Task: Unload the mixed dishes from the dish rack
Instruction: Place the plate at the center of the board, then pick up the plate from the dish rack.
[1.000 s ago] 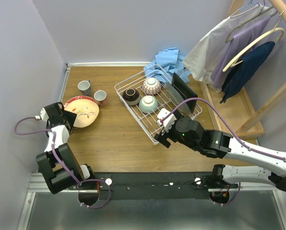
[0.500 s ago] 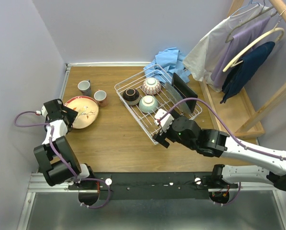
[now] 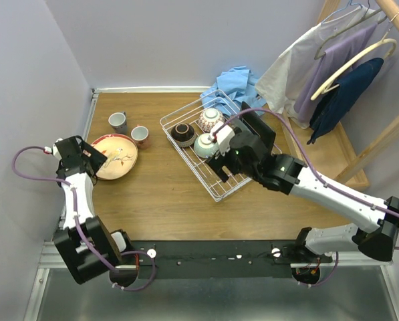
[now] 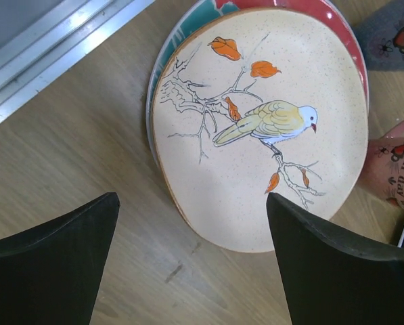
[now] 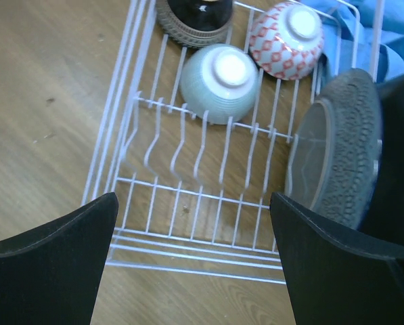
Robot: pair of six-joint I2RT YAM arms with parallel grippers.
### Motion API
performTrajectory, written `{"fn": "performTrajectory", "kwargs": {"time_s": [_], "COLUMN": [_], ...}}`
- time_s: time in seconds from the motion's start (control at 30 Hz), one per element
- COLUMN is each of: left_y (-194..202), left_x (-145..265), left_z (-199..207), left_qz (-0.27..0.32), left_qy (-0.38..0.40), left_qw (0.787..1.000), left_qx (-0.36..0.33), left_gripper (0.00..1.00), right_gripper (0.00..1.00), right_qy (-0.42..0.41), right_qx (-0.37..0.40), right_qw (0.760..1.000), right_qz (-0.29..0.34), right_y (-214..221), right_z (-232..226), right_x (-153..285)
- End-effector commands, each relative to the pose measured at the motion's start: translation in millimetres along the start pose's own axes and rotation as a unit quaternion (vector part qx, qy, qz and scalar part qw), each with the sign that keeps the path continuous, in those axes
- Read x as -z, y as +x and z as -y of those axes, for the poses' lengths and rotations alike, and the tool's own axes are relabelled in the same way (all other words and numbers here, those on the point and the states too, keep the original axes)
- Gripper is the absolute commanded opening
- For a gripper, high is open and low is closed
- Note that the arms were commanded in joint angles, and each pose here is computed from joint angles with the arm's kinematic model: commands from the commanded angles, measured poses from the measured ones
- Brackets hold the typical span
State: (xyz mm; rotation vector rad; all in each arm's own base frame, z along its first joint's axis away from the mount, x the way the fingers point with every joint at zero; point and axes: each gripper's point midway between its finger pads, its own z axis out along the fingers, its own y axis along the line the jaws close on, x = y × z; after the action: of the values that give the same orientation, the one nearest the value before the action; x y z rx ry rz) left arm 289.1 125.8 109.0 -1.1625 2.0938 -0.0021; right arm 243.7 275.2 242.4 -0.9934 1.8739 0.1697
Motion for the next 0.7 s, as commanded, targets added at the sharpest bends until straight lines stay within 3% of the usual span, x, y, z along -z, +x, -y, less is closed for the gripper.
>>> {"fn": "performTrajectory", "kwargs": {"time_s": [0.0,0.2,0.5,0.67], "left_y": [-9.4,-5.6,29.1,43.8], "left_x": [36.5,74.2,134.8,158.7], "left_z": [6.3,40.0,95.2,92.8], "left_qz": [0.038,0.064,0.08,0.086], "left_qy": [0.013,0.053,0.17,0.217], "left_qw": [0.998,0.988,0.948,0.935], "left_qx": [-0.046,-0.13,-0.257,-0.265], "left_gripper": [0.99,0.99,0.99,0.99], "right_gripper": [1.0,1.0,0.96,0.89], "right_qy": [0.021,0.026,0.011,0.001], "right_qx": [-0.048,-0.13,-0.203,-0.223], "right_qw": [0.998,0.99,0.977,0.972], "right_qz": [-0.032,-0.049,-0.062,-0.078], "right_y": [-1.7,10.4,27.6,39.2], "right_z": [30.3,75.4,112.2,122.2], "right_x": [-5.1,-15.0,-29.9,-41.4]}}
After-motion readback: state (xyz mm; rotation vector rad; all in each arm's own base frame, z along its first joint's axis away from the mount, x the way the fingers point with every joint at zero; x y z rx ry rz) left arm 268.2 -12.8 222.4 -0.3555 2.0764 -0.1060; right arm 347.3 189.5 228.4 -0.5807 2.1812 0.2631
